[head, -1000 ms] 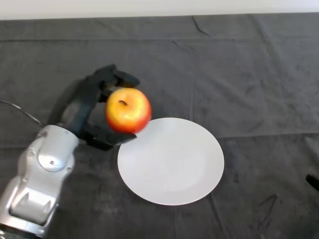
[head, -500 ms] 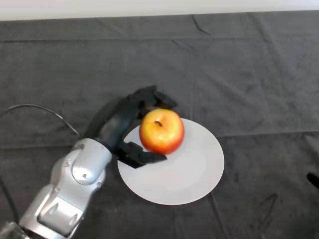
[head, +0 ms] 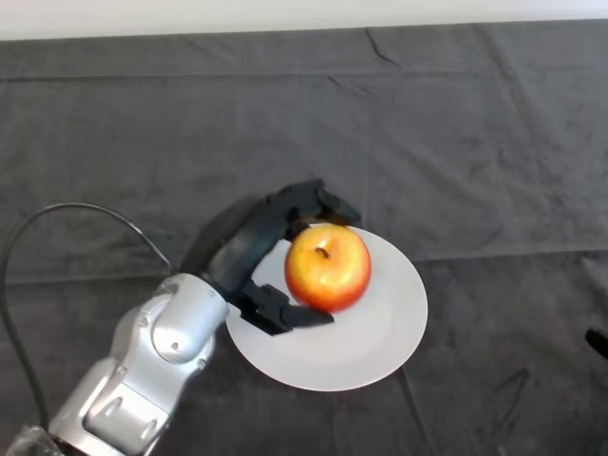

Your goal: Move the apple to the plate

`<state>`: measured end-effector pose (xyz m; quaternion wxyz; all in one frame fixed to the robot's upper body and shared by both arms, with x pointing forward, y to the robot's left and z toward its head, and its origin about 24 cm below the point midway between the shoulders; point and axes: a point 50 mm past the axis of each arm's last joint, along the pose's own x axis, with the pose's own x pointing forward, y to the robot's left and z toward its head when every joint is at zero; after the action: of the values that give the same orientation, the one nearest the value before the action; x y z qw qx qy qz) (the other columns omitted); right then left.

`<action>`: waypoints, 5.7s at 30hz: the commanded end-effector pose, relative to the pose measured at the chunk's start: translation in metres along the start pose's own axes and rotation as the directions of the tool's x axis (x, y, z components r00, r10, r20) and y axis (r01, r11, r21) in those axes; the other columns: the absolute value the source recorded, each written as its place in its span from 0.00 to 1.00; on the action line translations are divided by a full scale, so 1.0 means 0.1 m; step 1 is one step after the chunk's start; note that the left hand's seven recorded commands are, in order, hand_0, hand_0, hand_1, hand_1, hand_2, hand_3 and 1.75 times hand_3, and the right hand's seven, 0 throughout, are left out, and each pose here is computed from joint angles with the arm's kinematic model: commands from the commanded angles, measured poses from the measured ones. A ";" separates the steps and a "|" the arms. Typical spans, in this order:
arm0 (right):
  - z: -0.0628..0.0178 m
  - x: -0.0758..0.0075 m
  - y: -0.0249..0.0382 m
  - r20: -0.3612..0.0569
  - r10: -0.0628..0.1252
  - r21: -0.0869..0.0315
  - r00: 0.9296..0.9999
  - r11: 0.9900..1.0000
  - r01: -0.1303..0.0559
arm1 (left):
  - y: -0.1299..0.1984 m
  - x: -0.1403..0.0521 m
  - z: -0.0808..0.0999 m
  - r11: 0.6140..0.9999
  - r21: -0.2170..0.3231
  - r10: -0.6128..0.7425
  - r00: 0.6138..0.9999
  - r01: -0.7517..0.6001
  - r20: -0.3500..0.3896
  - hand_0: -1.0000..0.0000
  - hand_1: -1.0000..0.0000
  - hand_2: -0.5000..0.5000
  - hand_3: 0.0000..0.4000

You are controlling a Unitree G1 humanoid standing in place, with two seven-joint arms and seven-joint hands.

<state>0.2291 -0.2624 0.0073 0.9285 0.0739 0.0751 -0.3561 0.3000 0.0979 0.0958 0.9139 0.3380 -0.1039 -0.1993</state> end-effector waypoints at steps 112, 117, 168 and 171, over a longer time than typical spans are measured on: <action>-0.200 -0.019 -0.004 -0.111 -0.030 -0.011 0.993 1.000 0.029 | 3.22 -2.80 -0.53 -0.093 0.137 0.996 -0.091 -0.986 0.018 1.00 1.00 0.50 0.00; -0.200 -0.019 -0.003 -0.111 -0.030 -0.011 0.993 1.000 0.029 | 3.26 -3.08 -0.57 -0.200 0.138 0.980 -0.201 -0.970 0.007 1.00 1.00 0.50 0.00; -0.202 -0.019 -0.002 -0.111 -0.032 -0.010 0.993 0.999 0.031 | 3.30 -3.03 -0.70 -0.276 0.124 0.959 -0.282 -0.953 -0.027 1.00 1.00 0.50 0.00; -0.202 -0.019 -0.002 -0.111 -0.032 -0.010 0.993 0.999 0.031 | 3.30 -3.04 -0.70 -0.274 0.123 0.960 -0.279 -0.954 -0.029 1.00 1.00 0.50 0.00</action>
<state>0.2268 -0.2617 0.0003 0.9238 0.0739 0.0933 -0.3639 0.1538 0.4931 0.2130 0.7174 0.1321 -0.2507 0.6364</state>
